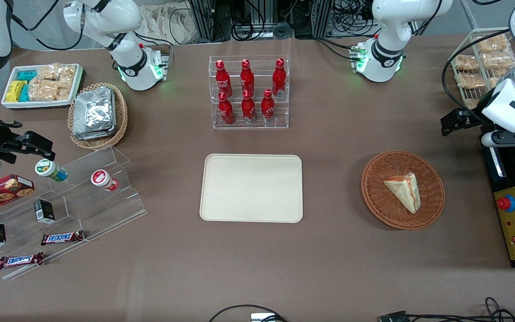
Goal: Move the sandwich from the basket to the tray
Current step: 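Move the left gripper over the wrapped sandwich in the wicker basket, then lower the open left gripper around the sandwich and close it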
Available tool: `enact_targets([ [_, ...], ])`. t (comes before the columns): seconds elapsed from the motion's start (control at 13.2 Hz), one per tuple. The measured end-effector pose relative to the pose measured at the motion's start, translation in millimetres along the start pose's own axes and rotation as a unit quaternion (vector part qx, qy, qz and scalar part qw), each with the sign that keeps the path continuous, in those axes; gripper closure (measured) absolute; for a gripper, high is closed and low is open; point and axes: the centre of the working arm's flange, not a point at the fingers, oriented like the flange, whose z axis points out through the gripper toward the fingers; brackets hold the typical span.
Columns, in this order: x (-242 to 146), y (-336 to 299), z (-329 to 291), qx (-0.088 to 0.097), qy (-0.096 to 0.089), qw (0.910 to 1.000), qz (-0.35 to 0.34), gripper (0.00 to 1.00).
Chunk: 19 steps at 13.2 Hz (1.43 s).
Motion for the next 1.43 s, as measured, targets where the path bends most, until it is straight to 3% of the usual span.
enact_targets([
  [0.3, 0, -1, 1, 0.0, -0.001, 1.0, -0.008, 0.0],
  [0.68, 18, -7, 41, 0.0, -0.026, 0.9944, -0.102, 0.0],
  [0.83, 31, -8, 80, -0.002, -0.025, 0.9902, -0.138, 0.0],
  [1.21, 42, -4, 175, -0.018, -0.018, 0.9661, -0.257, 0.0],
  [1.43, 49, -2, 226, -0.025, -0.007, 0.9572, -0.288, 0.0],
])
